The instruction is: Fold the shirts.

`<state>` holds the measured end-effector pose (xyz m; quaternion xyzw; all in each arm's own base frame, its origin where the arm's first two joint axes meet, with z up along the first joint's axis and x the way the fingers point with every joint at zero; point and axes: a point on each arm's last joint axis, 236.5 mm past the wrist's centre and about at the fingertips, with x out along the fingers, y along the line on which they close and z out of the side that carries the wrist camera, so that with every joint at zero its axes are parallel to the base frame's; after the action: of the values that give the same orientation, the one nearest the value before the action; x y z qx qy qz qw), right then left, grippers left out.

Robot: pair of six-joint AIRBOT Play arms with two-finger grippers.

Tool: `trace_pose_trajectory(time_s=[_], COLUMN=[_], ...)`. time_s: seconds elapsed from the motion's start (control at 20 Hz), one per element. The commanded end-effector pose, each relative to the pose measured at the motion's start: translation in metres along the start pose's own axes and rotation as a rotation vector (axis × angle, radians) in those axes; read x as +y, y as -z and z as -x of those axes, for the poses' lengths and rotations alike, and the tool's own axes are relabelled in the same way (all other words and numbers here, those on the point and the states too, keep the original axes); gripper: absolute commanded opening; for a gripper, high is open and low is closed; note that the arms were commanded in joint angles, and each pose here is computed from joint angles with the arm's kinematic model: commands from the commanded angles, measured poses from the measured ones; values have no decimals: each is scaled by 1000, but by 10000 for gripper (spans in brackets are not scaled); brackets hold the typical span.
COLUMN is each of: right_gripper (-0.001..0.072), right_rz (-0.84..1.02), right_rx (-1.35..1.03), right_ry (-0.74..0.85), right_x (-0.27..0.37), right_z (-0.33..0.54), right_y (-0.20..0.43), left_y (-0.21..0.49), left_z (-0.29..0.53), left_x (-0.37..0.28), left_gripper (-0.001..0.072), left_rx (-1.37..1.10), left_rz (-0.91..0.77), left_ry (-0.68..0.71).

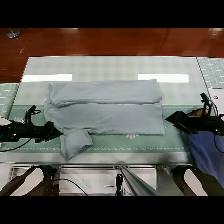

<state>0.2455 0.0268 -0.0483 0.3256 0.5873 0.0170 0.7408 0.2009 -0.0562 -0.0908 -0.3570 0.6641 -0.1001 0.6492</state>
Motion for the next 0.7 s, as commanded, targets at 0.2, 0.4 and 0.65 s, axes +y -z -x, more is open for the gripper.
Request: trace_pose_trajectory(time_s=[0.2,0.4,0.65], right_gripper=[627,627,627], right_rz=[-128,-139,-96], right_rx=[154,114,91], right_ry=[62,-8,-33], right_x=[-39,-26,-12], right_z=[-9,-16,-22], right_y=[50,43,37], left_y=[-1,-3,-8], left_z=[0,0,0], left_x=[-5,-4,-2], left_gripper=[29,29,29], left_rx=[-5,-11,-33], left_rz=[-16,-16,-22], left_ry=[20,17,7])
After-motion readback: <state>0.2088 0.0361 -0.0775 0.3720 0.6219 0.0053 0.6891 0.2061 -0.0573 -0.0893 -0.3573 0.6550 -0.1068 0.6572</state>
